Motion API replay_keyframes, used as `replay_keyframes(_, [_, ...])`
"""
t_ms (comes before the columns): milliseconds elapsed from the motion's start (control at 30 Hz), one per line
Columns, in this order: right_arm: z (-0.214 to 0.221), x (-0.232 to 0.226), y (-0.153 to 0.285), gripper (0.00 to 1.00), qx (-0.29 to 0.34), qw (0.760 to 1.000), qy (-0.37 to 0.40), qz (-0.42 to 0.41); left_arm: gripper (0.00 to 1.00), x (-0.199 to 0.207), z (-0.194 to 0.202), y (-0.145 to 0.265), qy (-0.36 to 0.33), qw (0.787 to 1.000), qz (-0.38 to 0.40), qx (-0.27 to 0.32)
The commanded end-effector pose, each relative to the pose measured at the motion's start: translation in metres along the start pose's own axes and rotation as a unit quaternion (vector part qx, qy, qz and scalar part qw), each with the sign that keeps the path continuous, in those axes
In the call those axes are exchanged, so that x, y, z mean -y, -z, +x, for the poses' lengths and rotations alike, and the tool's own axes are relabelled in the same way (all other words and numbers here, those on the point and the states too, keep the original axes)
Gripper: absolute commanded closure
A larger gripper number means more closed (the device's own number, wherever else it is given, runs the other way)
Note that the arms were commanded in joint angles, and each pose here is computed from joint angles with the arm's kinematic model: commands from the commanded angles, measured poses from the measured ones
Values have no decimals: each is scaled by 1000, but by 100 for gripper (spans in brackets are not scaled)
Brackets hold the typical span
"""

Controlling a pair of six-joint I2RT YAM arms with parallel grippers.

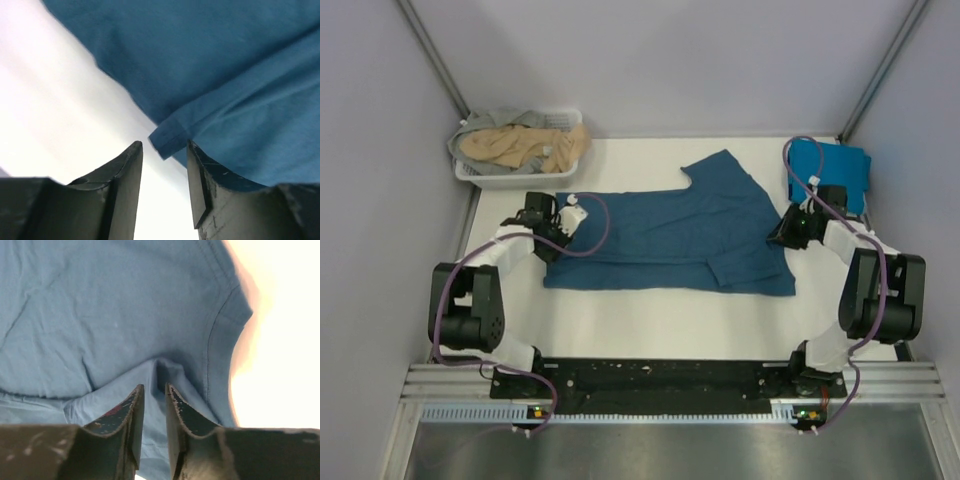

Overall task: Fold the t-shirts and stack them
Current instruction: Fold the flattened tshirt in 1/3 of the way

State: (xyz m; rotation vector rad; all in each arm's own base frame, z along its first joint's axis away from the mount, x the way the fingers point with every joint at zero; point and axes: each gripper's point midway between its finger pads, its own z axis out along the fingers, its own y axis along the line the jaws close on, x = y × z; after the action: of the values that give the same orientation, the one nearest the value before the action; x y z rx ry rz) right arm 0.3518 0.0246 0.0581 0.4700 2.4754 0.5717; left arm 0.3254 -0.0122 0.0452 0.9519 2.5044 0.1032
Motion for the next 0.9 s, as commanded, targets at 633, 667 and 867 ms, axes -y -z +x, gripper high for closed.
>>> replay_keyframes(633, [114,-166,3,100,-149,942,274,-127,82,45,1,26,-51,994,83,56])
replay_keyframes(667, [123,-165,-5,100,-164,940,274,-119,82,42,7,20,-51,995,71,47])
replay_keyframes(867, [132,-148,-39,100,-189,942,267,-70,82,25,46,-9,-41,998,13,-39])
